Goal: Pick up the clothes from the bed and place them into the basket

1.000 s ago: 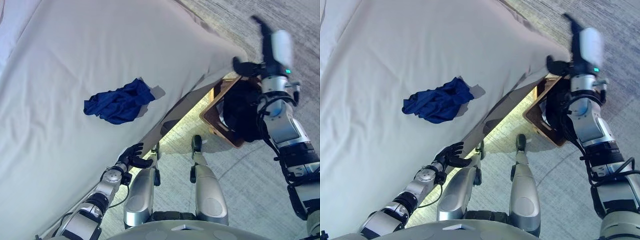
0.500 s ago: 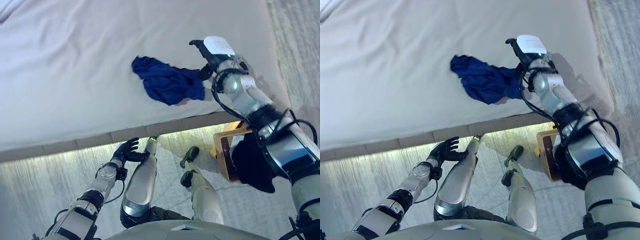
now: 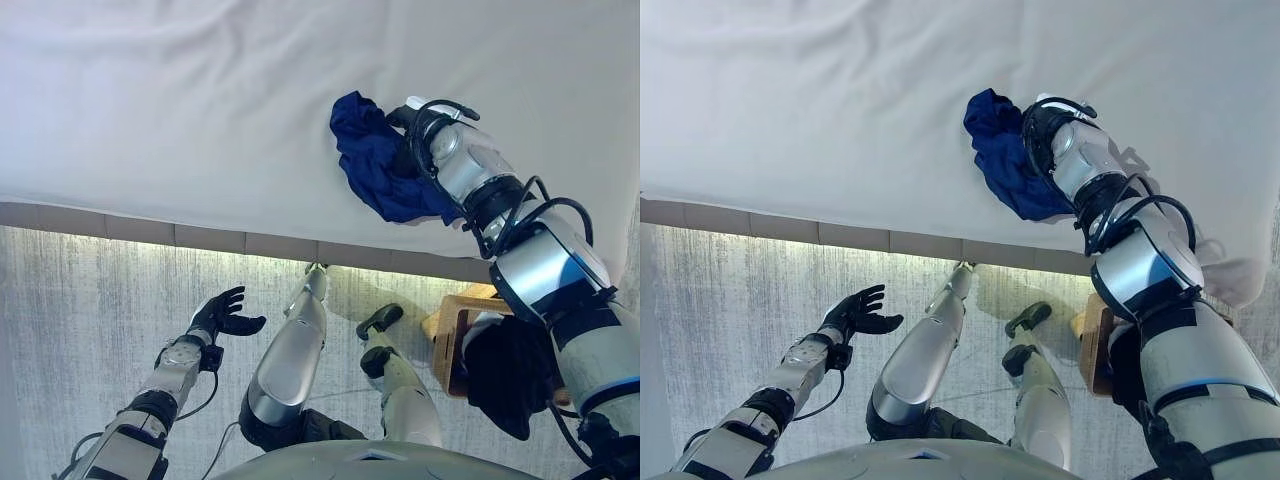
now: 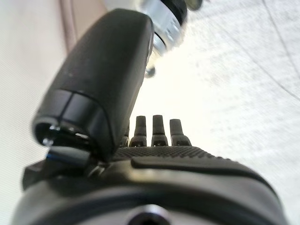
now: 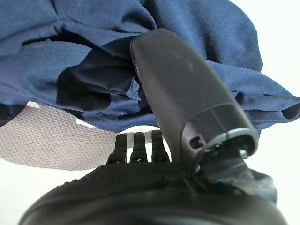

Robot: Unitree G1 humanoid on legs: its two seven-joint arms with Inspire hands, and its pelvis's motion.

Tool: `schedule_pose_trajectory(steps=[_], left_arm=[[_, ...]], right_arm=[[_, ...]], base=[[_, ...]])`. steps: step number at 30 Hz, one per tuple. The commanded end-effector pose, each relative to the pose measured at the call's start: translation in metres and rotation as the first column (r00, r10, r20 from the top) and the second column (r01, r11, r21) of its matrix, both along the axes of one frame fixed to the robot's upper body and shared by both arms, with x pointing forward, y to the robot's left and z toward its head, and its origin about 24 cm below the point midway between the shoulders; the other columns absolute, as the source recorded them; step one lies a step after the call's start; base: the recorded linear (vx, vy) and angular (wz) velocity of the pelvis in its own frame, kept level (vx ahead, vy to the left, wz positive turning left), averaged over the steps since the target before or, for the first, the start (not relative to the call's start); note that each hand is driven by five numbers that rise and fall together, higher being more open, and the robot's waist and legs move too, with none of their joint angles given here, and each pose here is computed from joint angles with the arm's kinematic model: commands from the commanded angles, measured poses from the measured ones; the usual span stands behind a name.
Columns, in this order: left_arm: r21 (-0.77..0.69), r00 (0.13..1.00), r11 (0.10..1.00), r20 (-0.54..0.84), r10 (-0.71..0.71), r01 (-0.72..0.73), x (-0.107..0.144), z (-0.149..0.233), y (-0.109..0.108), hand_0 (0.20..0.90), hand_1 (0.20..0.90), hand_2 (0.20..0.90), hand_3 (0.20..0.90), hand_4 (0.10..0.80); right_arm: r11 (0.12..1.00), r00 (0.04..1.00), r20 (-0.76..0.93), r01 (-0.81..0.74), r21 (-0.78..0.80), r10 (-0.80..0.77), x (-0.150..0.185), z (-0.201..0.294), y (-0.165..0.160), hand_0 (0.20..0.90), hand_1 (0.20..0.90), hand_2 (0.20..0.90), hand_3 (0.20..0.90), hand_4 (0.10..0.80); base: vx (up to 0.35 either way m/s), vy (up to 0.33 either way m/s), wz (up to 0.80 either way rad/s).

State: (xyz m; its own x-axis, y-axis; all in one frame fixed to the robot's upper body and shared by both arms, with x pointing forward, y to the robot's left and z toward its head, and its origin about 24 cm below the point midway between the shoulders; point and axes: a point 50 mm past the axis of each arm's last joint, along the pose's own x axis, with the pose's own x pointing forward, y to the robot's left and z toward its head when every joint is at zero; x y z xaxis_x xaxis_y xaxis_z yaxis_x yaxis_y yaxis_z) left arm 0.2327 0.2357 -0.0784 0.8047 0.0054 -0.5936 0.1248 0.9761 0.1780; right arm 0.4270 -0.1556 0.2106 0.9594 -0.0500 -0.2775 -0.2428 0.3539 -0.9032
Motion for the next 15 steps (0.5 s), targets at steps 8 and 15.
schedule_pose_trajectory(steps=[8,15], left_arm=[[0.046,0.998,0.999,-0.055,-0.025,0.027,-0.027,-0.015,0.000,0.900,0.900,0.900,0.900,0.800],[0.079,0.992,0.993,-0.086,0.091,-0.084,-0.039,-0.026,0.005,0.900,0.900,0.900,0.900,0.800]], right_arm=[[0.937,0.992,0.121,-0.067,0.344,0.027,-0.001,-0.026,0.046,0.300,0.300,0.300,0.200,0.100],[0.772,0.769,0.605,-0.253,0.584,-0.205,-0.017,0.038,0.040,0.300,0.300,0.300,0.200,0.100]], base=[[-0.001,-0.004,-0.01],[-0.089,0.043,-0.26]])
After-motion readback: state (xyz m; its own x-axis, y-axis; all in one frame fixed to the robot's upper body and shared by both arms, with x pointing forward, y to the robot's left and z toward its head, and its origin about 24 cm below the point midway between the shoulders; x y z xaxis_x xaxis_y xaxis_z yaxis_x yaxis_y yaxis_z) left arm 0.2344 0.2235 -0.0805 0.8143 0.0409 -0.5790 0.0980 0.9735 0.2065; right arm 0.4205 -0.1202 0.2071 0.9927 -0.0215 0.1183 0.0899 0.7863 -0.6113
